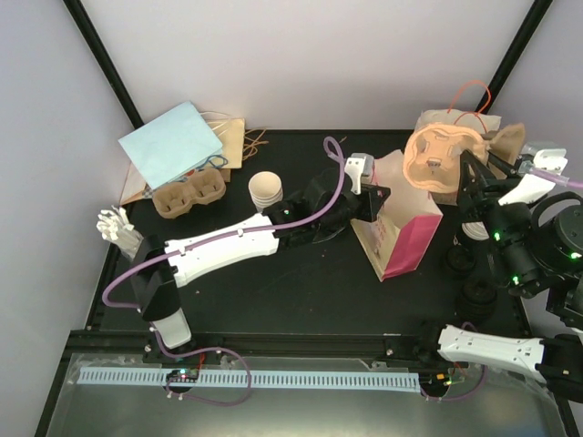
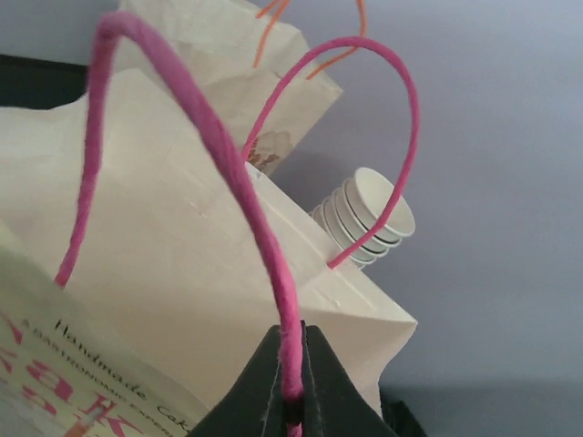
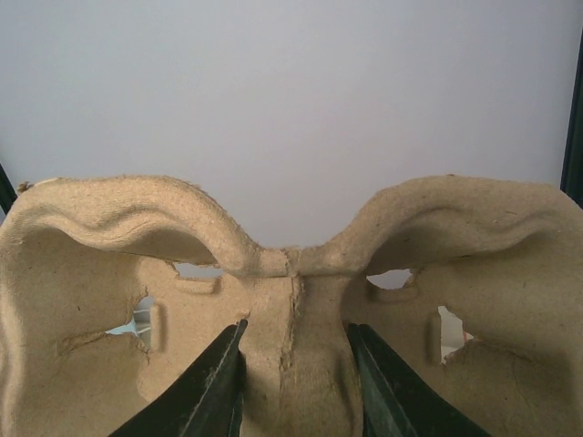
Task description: Pack the takeout coffee
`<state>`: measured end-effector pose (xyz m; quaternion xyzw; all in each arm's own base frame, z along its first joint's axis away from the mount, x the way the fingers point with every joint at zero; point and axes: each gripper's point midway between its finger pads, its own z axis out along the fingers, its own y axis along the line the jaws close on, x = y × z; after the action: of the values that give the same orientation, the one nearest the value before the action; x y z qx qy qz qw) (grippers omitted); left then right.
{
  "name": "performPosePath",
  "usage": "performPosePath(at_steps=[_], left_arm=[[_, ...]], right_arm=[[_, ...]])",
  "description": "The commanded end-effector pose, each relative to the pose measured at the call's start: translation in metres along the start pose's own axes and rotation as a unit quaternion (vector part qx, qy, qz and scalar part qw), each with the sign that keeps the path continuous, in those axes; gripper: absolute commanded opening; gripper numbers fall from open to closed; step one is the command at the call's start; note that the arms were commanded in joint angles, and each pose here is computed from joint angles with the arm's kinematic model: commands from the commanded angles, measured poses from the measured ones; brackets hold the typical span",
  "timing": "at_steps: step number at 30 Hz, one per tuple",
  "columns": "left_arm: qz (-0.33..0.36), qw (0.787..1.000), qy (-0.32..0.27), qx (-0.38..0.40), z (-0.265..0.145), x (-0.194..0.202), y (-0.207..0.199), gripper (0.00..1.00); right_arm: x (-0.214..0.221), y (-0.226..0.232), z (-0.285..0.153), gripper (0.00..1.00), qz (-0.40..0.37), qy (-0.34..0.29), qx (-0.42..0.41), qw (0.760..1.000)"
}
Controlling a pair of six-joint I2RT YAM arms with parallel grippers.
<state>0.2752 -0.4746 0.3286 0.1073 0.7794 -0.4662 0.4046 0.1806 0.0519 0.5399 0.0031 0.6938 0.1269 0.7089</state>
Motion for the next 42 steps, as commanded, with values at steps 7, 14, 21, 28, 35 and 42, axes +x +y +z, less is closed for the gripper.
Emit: performPosePath(at_steps=[7,14,21,28,35,42], left_arm=[[0.004,0.989,0.043,0.139,-0.035,0.000,-0.060,0.02],[0.017,0.982,0.064,0.175,-0.080,0.009,-0.066,0.02],[0.024,0.982,0.074,0.172,-0.125,0.023,-0.047,0.02],[0.048,0.982,0.072,0.168,-0.177,0.029,-0.034,0.02],[0.081,0.975,0.109,0.175,-0.207,0.045,-0.024,0.02],[0.093,0.976,0.117,0.161,-0.225,0.053,-0.007,0.01]], right_arm=[[0.011,0.007,0.001,0.29,-0.020,0.011,-0.018,1.000],[0.015,0.021,-0.001,0.28,-0.023,0.018,-0.063,0.998],[0.022,0.043,-0.004,0.26,-0.036,0.033,-0.125,0.991],[0.032,0.070,-0.006,0.26,-0.047,0.053,-0.189,0.979],[0.051,0.111,-0.010,0.26,-0.070,0.087,-0.275,0.955],[0.067,0.132,-0.009,0.26,-0.094,0.111,-0.311,0.939]])
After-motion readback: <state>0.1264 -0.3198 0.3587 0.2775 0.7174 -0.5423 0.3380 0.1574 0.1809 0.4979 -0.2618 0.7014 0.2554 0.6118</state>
